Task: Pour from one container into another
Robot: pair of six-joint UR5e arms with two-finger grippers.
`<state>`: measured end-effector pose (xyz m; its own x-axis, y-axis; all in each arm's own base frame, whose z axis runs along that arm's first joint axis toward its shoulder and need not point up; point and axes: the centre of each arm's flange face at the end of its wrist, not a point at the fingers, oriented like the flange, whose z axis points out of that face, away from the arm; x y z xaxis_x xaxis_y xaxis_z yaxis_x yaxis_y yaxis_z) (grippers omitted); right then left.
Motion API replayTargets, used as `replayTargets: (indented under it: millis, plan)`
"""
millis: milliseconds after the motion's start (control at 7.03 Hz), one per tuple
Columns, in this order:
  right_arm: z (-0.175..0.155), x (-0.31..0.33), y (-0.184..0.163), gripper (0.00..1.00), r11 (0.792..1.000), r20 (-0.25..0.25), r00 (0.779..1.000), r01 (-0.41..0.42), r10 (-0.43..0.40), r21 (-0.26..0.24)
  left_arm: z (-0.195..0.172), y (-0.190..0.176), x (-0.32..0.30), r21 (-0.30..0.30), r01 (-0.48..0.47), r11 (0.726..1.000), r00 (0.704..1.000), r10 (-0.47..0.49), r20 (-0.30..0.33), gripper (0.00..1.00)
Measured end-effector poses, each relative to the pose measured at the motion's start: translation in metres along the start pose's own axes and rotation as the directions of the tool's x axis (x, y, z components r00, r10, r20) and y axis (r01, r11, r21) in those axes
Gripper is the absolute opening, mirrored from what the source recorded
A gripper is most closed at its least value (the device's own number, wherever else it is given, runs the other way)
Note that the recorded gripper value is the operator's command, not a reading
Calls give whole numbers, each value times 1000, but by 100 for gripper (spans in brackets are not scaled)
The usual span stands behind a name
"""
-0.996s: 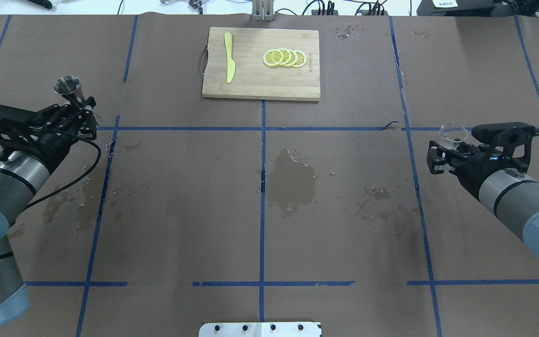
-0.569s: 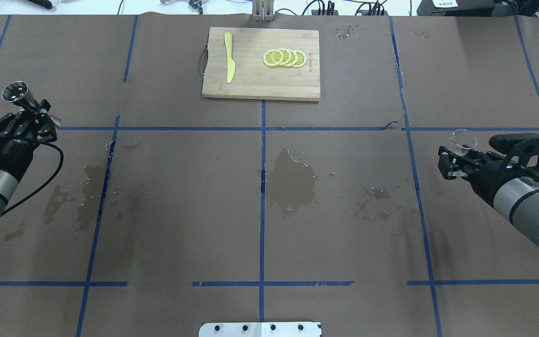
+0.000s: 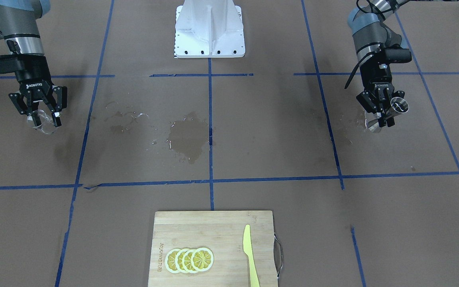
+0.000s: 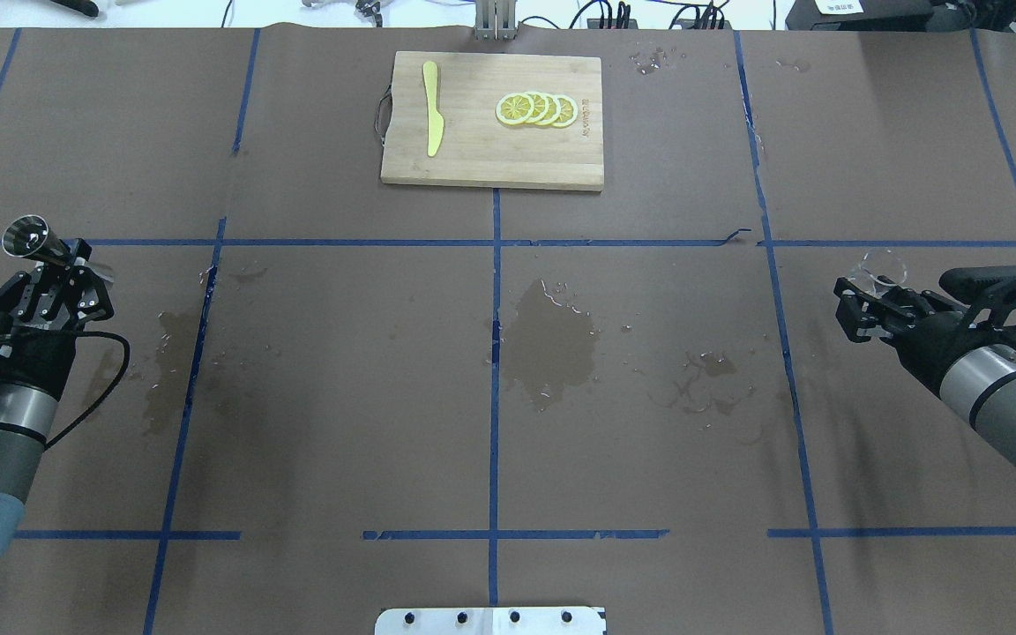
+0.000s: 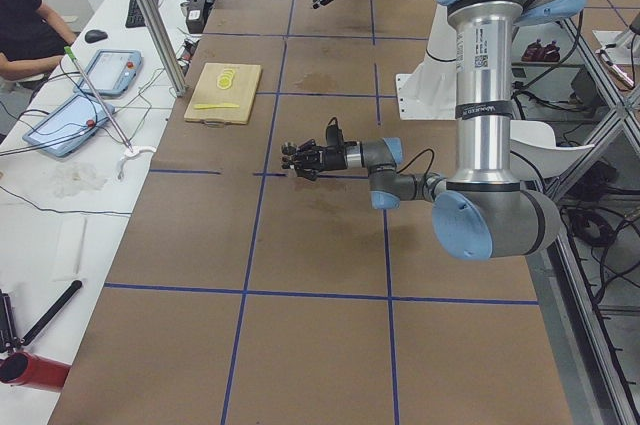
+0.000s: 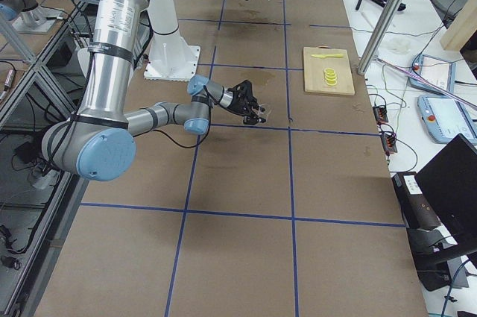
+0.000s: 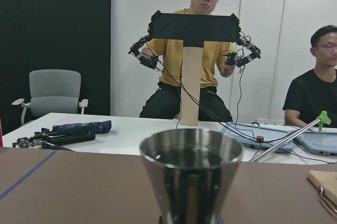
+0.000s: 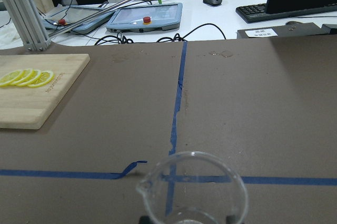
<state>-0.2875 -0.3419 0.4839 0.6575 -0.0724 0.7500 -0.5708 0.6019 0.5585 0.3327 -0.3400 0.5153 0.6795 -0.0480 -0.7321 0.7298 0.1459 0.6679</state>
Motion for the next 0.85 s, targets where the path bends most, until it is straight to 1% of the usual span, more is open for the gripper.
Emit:
replayTargets:
  millis: [285, 569, 854]
  plan:
    - [0, -1, -1, 0, 1000, 5, 1000, -7, 7, 16, -16, 27, 9, 17, -22, 1000, 1000, 22, -6, 0]
    - [1, 2, -1, 0, 1000, -4, 1000, -5, 5, 30, -28, 66, 39, 23, -34, 999, 999, 35, -25, 0]
    - [1, 5, -1, 0, 999, -14, 1000, -1, 2, 43, -34, 88, 51, 20, -47, 999, 998, 48, -33, 0]
